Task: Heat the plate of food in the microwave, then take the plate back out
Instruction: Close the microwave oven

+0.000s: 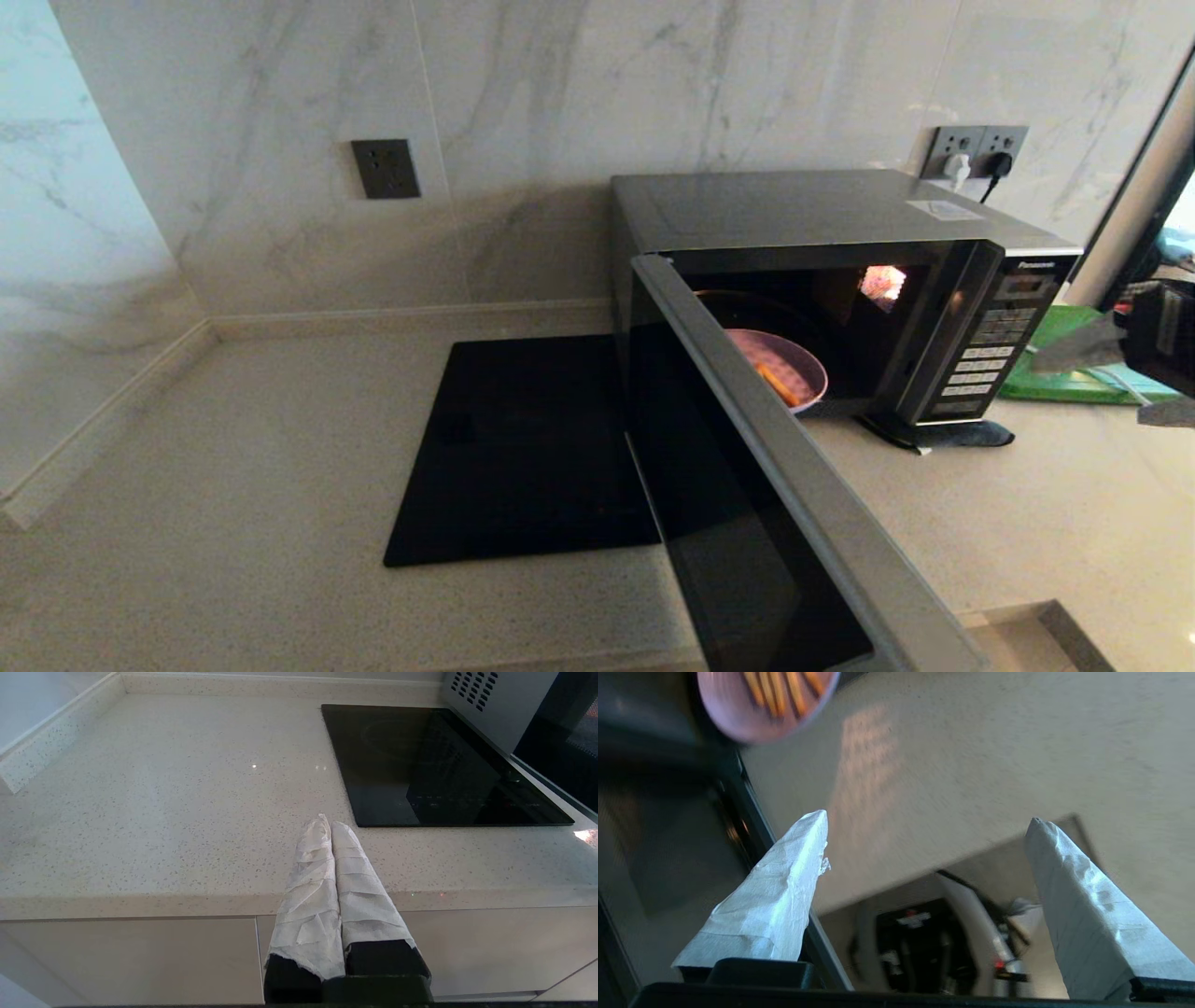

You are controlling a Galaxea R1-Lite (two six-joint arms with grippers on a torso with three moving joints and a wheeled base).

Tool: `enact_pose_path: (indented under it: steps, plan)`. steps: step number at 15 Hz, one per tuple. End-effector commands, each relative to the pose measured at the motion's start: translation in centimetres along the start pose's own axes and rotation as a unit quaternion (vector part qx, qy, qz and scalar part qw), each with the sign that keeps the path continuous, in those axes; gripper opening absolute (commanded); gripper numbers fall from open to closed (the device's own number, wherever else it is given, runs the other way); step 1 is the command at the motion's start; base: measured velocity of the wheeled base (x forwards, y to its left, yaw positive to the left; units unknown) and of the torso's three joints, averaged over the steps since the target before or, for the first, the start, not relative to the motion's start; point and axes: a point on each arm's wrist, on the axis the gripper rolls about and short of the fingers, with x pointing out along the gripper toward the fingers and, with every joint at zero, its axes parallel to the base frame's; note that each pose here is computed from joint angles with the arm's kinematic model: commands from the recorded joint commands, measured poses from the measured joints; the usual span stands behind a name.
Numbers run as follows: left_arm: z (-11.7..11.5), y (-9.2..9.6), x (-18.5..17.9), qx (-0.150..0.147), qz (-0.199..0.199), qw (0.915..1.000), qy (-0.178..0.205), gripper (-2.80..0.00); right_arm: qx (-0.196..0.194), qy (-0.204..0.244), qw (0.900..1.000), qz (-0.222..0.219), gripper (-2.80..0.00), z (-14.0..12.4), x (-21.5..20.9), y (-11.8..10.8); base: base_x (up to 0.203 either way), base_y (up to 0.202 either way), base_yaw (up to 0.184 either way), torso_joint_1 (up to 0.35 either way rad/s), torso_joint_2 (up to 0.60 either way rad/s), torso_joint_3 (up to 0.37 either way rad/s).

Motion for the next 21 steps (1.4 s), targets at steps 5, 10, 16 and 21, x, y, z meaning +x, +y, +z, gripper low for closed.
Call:
enact_pose_path:
  steps: [5,10,16,21]
  plan:
    - [0.0,0.0,0.0,-0.001,0.0,1.0,0.0,-2.8,-0.056,-0.06,0.997,0.008,-2.8,-3.1,-5.7,-2.8,0.0,0.0,0.0,0.0,0.0,0.0]
    - [0.0,0.0,0.0,-0.001,0.001,1.0,0.0,-2.8,-0.065,-0.033,0.997,-0.031,-2.8,-3.9,-6.2,-3.5,0.0,0.0,0.0,0.0,0.0,0.0]
    - [0.0,0.0,0.0,-0.001,0.0,1.0,0.0,-2.8,-0.157,-0.022,0.984,-0.077,-2.8,-3.7,-7.4,-4.2,0.0,0.0,0.0,0.0,0.0,0.0]
    - [0.0,0.0,0.0,-0.001,0.001,1.0,0.0,-2.8,-0.184,-0.047,0.98,-0.063,-2.8,-2.6,-8.4,-3.6,0.0,0.0,0.0,0.0,0.0,0.0]
